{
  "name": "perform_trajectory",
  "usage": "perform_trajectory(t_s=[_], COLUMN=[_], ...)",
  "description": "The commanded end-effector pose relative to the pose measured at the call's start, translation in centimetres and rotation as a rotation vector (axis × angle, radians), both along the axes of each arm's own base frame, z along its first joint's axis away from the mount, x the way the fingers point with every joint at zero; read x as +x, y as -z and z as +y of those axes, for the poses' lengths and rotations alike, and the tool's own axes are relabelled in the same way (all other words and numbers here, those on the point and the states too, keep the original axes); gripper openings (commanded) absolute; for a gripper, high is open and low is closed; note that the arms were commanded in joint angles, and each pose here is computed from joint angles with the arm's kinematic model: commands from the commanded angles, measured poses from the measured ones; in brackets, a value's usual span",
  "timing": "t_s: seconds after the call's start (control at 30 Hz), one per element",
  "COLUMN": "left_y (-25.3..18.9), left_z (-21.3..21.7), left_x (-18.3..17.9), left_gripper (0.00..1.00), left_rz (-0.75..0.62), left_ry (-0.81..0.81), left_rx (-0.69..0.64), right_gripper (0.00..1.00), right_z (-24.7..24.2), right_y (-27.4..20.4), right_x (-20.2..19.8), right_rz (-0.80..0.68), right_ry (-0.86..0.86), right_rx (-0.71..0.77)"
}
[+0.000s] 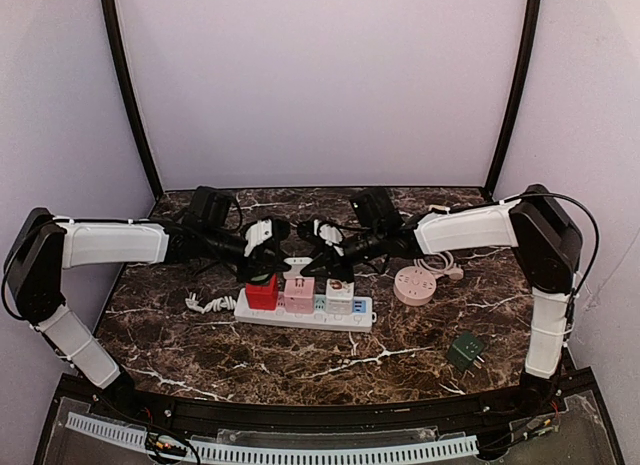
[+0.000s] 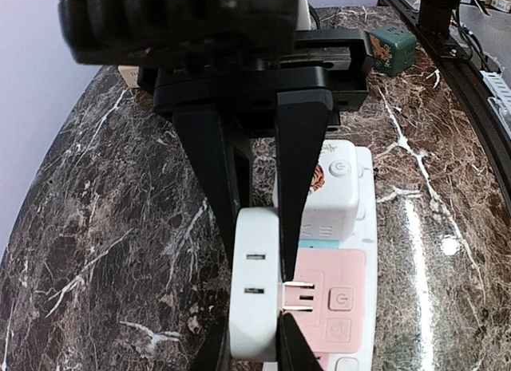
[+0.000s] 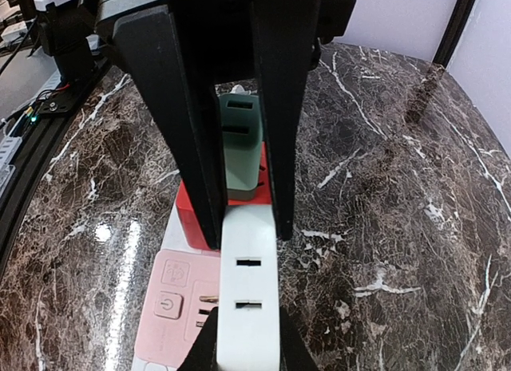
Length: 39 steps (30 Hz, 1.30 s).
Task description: Insert the plug
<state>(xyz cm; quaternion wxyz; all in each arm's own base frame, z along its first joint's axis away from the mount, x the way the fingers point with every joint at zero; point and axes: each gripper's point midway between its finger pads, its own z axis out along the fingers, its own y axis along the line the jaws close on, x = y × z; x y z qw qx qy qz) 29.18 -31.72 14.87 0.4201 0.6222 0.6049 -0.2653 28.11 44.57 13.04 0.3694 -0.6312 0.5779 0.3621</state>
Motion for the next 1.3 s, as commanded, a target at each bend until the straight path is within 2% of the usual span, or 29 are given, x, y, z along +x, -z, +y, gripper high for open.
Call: perform_trajectory(t_s=[0.0, 0.03, 0.1, 0.2, 0.3, 0.43, 0.53, 0.67, 0.9, 1.03, 1.27], left_y=[0.5, -0.1, -1.0, -2.3, -4.4, -6.4, -7.5, -7.7, -8.2, -8.3, -8.0], left_z=[-0.3, -0.4, -0.5, -0.6, -0.6, -0.8, -1.0, -1.0, -1.3, -1.2, -0.9], left_x=[-2.5, -2.6, -2.8, -3.0, -2.7, -2.7, -2.6, -2.6, -2.9, -3.1, -3.4], left_gripper=[0.01, 0.01, 0.01, 0.01, 0.0, 0.0, 0.01, 0.01, 0.0, 0.0, 0.01], left_rz=[0.051, 0.044, 0.041, 0.033, -0.005, -0.027, -0.023, -0.034, -0.039, -0.029, -0.016], left_ry=[0.077, 0.078, 0.086, 0.085, 0.071, 0.076, 0.066, 0.067, 0.078, 0.077, 0.074], left_rx=[0.038, 0.028, 0.013, -0.011, -0.031, -0.065, -0.098, -0.104, -0.124, -0.126, -0.123], right_gripper=[0.1, 0.19, 0.45, 0.67, 0.78, 0.8, 0.85, 0.82, 0.46, 0.41, 0.4], right_z=[-0.8, -0.7, -0.7, -1.0, -1.2, -0.8, -0.6, -0.5, -0.2, -0.5, -1.2], right_y=[0.9, 0.4, -0.5, -1.8, -2.9, -3.0, -3.0, -3.8, -2.8, -2.2, -2.5], right_x=[-0.2, -0.1, -0.1, 0.3, 0.5, 0.8, 0.2, 0.1, 1.5, 1.9, 1.7], right_rz=[0.13, 0.136, 0.158, 0.195, 0.219, 0.223, 0.222, 0.193, 0.222, 0.204, 0.172], right_ry=[0.072, 0.071, 0.068, 0.076, 0.076, 0.078, 0.048, 0.069, 0.123, 0.143, 0.154], right_rx=[-0.073, -0.06, -0.037, 0.02, 0.073, 0.107, 0.132, 0.146, 0.119, 0.099, 0.081])
